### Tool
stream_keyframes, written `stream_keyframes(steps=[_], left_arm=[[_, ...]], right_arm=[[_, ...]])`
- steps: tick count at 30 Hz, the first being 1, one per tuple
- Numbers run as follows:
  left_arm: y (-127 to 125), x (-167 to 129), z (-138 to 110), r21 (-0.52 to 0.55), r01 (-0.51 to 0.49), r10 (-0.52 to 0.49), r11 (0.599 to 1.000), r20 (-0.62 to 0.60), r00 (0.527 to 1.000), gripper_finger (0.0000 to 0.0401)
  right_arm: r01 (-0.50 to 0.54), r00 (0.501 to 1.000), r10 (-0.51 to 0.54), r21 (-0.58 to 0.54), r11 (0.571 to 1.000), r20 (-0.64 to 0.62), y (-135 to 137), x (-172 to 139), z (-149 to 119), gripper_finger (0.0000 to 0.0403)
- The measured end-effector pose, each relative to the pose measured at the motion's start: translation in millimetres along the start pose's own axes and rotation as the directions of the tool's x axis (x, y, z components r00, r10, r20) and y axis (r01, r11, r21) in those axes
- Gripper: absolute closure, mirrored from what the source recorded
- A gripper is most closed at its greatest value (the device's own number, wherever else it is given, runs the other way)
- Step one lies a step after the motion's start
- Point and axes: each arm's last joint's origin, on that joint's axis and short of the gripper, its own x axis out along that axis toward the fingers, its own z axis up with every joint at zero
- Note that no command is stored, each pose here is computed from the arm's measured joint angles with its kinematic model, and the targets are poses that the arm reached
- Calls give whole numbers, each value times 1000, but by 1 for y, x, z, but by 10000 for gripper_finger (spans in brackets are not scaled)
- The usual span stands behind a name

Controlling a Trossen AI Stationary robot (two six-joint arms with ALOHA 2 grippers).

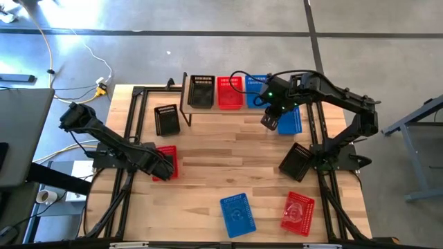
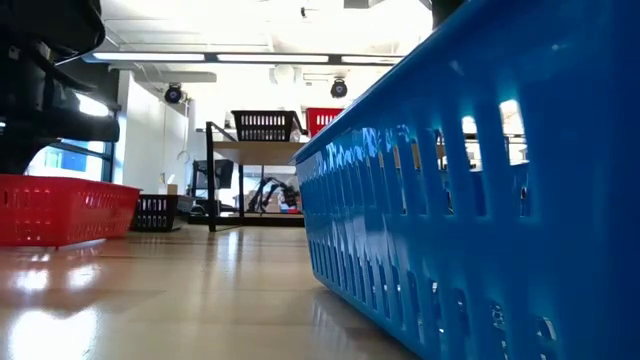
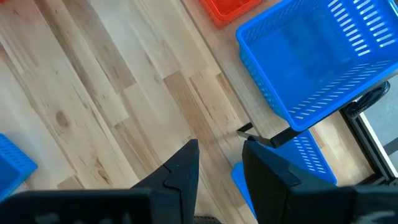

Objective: Stack baskets on shelf by color
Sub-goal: Stack the top red bin on top of the red bin on the shelf

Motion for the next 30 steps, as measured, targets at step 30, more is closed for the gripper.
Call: stream_keyframes(steps=[30], left_arm=[[-63,-132,49,223,406,-450,886,206,869,400]], right_arm=[[-14,999,11,49,999,51,1,0,5,293]])
